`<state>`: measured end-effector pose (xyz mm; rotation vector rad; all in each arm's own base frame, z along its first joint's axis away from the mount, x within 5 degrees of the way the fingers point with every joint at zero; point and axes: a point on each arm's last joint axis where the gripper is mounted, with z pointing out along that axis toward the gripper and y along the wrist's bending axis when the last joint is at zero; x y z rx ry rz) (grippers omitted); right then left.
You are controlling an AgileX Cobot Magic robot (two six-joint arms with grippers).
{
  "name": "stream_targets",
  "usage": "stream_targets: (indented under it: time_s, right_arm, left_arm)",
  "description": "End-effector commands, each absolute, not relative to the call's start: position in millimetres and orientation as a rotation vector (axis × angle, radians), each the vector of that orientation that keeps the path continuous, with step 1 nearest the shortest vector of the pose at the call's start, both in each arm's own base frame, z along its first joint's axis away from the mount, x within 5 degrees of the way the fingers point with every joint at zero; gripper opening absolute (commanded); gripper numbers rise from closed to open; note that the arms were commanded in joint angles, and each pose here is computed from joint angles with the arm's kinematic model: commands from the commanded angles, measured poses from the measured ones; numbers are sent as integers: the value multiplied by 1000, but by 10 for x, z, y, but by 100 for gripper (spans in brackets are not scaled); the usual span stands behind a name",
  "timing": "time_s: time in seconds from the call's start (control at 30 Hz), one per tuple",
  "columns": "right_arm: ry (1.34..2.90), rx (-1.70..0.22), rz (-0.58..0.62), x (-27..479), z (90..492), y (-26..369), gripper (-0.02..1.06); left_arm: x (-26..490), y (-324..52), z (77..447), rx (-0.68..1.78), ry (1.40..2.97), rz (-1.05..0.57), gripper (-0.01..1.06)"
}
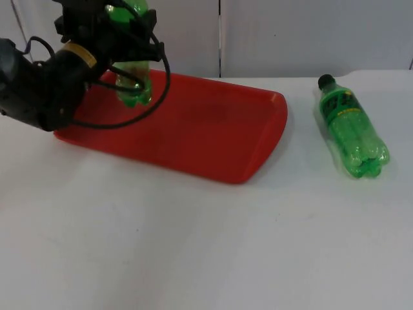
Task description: Place the bottle upright on the tray.
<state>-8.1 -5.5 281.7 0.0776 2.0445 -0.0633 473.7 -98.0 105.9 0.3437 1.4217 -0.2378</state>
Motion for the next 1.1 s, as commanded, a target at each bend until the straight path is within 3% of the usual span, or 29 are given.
stream_targets:
  time_s: [0.0, 0.93, 0.97, 1.07]
  right_arm:
    - [2043, 78, -66, -77, 2803, -52, 104]
    - [2043, 78, -66, -77, 2803, -52, 104]
    - [2043, 78, -66, -77, 2803, -52, 104]
    - [2043, 78, -66, -77, 2803, -52, 104]
  left_arm:
    - [4737, -993, 1029, 363, 1395, -254, 0]
    - [4712, -1049, 827, 446, 1515, -295, 1]
    - [4712, -1049, 827, 446, 1515, -295, 2]
    - [4712, -1049, 827, 446, 1515, -295, 25]
